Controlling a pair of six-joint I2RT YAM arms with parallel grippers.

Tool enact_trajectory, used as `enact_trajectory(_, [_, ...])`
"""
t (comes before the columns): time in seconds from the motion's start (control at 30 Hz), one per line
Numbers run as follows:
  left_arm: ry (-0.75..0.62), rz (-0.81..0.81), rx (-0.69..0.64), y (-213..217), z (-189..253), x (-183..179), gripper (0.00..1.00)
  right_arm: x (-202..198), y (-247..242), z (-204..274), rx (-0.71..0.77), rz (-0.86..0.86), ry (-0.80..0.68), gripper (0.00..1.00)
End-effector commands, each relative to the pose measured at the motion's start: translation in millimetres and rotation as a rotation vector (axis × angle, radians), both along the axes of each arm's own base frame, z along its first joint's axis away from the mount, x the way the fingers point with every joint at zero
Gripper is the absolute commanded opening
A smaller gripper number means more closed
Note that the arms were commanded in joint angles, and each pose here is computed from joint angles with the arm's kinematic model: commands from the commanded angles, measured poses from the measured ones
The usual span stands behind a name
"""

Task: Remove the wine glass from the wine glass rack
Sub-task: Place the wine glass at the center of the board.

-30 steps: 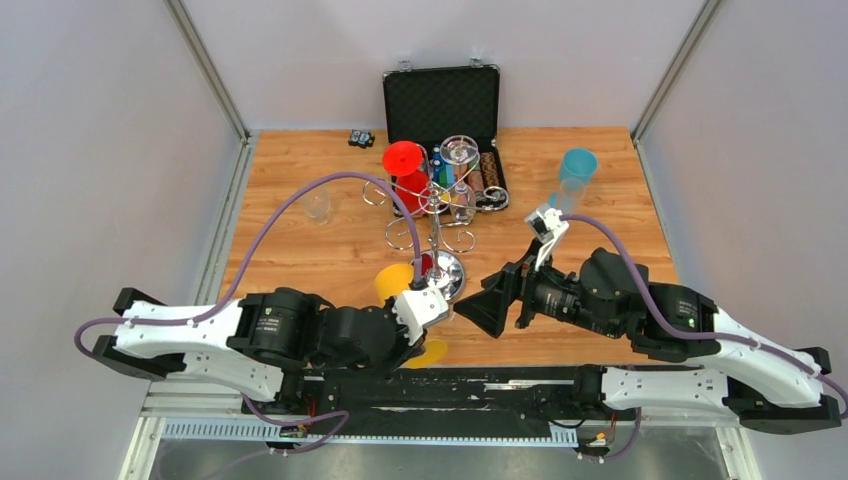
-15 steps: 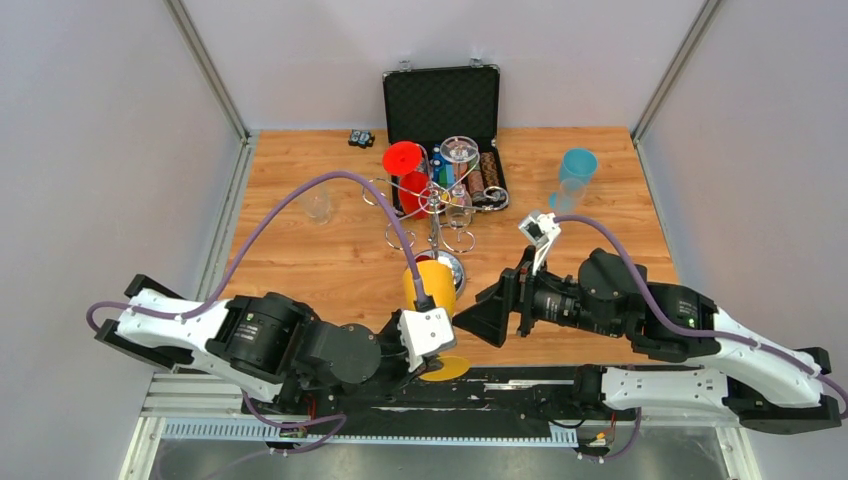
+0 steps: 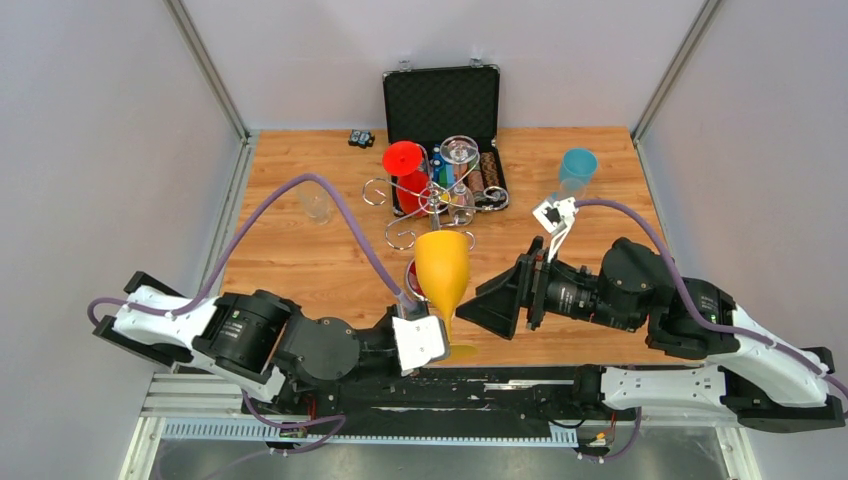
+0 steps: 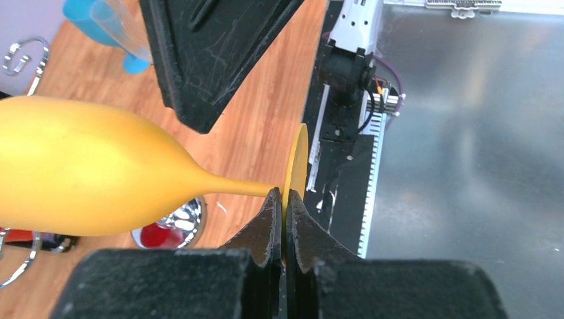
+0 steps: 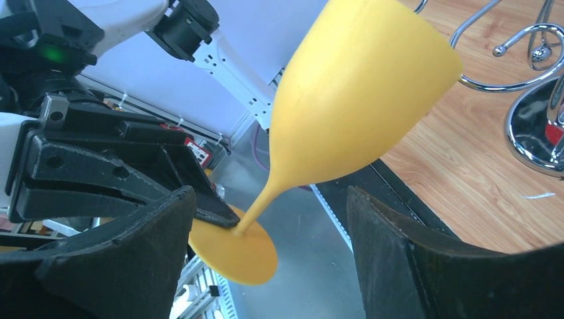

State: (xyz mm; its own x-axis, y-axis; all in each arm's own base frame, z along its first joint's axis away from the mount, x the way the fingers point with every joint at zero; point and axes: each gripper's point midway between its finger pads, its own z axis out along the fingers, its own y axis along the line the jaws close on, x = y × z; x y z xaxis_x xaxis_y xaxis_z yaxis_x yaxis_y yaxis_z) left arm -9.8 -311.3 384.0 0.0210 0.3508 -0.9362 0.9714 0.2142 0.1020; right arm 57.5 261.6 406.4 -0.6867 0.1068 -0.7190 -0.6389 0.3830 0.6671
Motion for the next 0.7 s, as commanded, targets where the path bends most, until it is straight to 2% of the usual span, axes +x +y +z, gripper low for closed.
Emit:
enact_trajectory(0.0, [-0.095,-0.01,-0.162,8.6,45.6,11.9,0.0,-0.7,2.0,29.8,0.091,-0.005,0.019,0.81])
enact_trajectory(0.27, [-0.171,-0.06,-0.304,29.5,67.2,18.1,0.0,5.1,14.1,44.0,0.123,-0.023,0.021,0.81])
enact_trajectory(0.67, [-0.248,-0.113,-0.321,29.6,66.1,15.1,0.0,10.1,40.6,68.7,0.244,-0.018,0.032,0.79])
